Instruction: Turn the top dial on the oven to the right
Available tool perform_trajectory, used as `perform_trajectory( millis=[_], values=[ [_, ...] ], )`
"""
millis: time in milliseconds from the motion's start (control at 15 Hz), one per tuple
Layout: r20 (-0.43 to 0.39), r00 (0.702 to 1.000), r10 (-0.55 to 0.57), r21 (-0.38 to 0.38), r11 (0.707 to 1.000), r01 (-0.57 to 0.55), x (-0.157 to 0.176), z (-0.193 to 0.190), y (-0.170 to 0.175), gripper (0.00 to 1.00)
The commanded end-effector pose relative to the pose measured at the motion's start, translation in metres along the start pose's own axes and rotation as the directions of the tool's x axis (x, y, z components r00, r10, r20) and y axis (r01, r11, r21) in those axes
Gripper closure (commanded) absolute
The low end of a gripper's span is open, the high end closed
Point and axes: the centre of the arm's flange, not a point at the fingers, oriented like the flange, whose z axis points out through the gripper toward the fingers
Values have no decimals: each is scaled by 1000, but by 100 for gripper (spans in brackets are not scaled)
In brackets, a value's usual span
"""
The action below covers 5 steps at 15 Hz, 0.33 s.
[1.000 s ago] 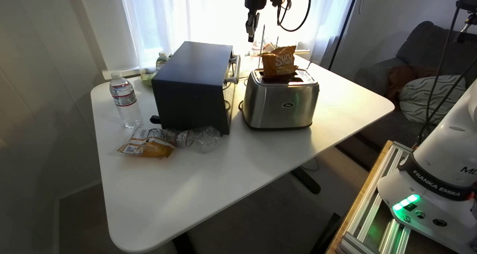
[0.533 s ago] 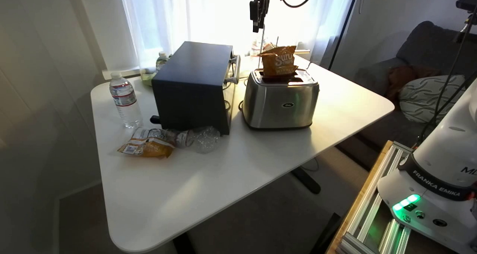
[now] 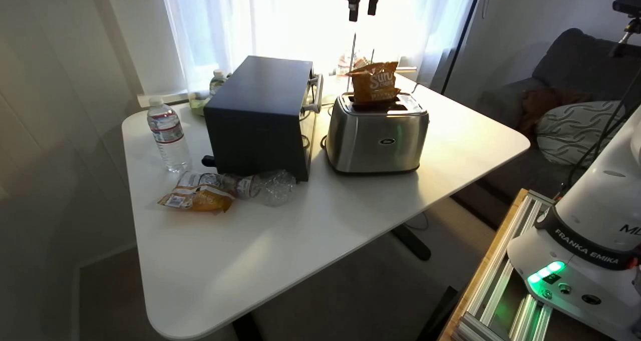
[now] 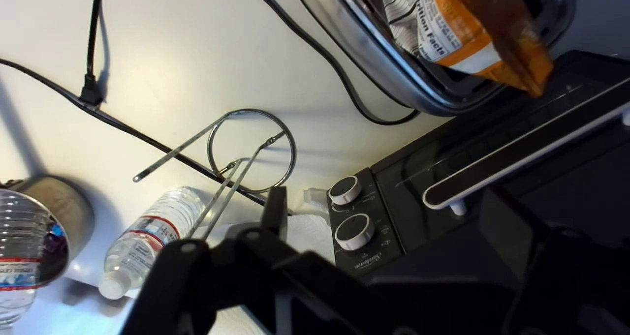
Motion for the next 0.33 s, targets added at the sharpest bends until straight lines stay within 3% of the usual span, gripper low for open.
perform_trajectory(
  millis=[0, 67, 133, 267],
  values=[
    [-37, 999, 12, 35, 999, -11, -38, -6, -7, 0],
    [-33, 998, -58, 51, 997, 59, -43, -5, -6, 0],
    [-10, 1000, -6, 16, 1000, 6, -15, -6, -2, 0],
    [-11, 999, -35, 27, 999, 35, -23, -6, -4, 0]
  ],
)
